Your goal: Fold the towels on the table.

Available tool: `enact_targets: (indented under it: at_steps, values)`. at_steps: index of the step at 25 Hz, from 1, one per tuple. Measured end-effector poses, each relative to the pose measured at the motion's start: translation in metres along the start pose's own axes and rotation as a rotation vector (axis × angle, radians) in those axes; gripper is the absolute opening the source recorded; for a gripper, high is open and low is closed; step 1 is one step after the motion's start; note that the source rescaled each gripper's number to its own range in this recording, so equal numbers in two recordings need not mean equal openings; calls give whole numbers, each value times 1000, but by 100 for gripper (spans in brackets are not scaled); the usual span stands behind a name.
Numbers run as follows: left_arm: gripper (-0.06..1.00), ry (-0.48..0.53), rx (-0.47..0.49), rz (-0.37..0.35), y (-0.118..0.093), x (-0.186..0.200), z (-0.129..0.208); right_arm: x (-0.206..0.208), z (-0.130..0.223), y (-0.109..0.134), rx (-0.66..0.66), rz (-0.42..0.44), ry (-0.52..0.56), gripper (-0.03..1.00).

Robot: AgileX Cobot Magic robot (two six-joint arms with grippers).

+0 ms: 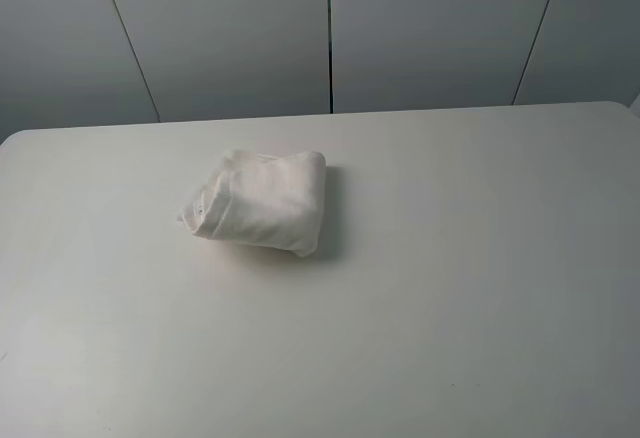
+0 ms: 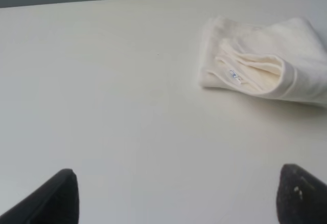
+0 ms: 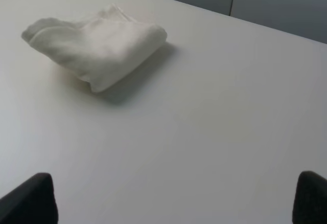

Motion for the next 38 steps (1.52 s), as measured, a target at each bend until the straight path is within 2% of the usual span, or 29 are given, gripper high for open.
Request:
enact_targets:
  at_steps: [3, 8, 11, 14, 20, 26, 38]
  values:
    - [99, 0, 9, -7, 0, 0, 0, 0, 0, -4, -30, 58, 0, 100]
    - [99, -6, 72, -119, 10, 0, 0, 0, 0, -14, -106, 197, 0, 100]
    - [99, -9, 103, -183, 15, 1, 0, 0, 0, -16, -120, 222, 0, 100]
    - [99, -10, 118, -211, 17, 1, 0, 0, 0, -16, -120, 223, 0, 100]
    - [99, -10, 119, -212, 17, 1, 0, 0, 0, -16, -120, 223, 0, 100]
    - [99, -8, 97, -165, 14, 1, 0, 0, 0, -16, -120, 223, 0, 100]
    - [99, -8, 96, -163, 14, 1, 0, 0, 0, -16, -121, 224, 0, 100]
Point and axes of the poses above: a point on each arm's last joint axis where the gripper is mounted, x pointing back along that axis away from the gripper, y along the wrist's bending axis when the last joint is at zero, z = x × y, the point moved 8 cm from there along -x, pointing out along that axis toward the gripper
